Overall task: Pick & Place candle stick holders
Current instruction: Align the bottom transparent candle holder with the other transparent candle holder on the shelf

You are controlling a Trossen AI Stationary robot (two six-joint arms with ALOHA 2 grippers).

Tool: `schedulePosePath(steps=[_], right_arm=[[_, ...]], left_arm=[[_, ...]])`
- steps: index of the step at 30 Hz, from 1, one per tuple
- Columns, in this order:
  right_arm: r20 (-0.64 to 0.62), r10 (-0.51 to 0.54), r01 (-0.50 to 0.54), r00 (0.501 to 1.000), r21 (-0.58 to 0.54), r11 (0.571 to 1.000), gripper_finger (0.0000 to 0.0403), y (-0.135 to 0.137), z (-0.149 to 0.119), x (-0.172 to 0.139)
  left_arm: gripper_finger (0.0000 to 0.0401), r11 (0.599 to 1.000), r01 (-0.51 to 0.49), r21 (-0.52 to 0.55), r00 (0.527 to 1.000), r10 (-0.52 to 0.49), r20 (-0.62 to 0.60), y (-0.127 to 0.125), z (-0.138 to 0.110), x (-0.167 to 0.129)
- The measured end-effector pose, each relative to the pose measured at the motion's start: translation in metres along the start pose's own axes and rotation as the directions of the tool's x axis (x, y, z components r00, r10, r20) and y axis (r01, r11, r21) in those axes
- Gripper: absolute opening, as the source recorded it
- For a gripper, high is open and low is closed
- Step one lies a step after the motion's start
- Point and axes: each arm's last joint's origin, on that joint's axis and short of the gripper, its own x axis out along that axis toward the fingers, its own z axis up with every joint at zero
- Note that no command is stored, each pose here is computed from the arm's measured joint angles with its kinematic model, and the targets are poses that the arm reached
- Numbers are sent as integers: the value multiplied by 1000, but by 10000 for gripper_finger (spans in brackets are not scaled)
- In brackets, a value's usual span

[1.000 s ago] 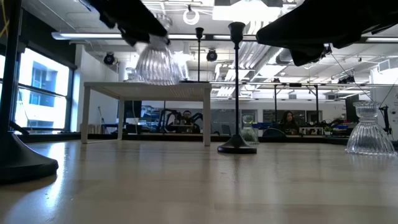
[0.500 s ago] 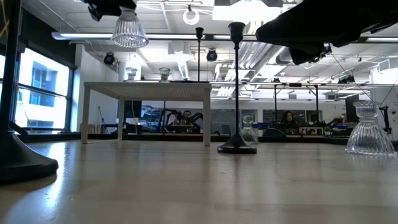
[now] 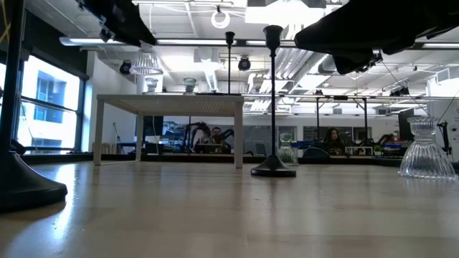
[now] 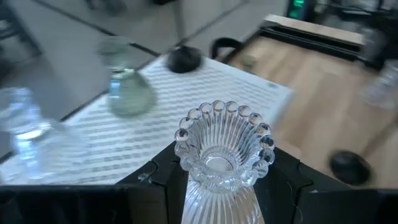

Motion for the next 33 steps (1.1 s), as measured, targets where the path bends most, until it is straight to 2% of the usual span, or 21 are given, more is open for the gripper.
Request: schedulePosePath(steps=[5,13,26,33], right_arm=[[-3,0,0,1000,-1,1000,2,0,0,0],[-3,0,0,1000,0,1000,2,0,0,0],[-3,0,0,1000,0,1000,2,0,0,0],[-3,-1,1,1000,-1,1000,2,0,0,0]], left_arm=[[143,994,-109,-27,993,108,-43,19,-2,6],[143,979,-201,-21,977,198,-82,38,-12,16],[143,966,-249,-69,968,246,-49,64,-15,25],[143,966,-250,-65,965,243,-103,72,-18,38]])
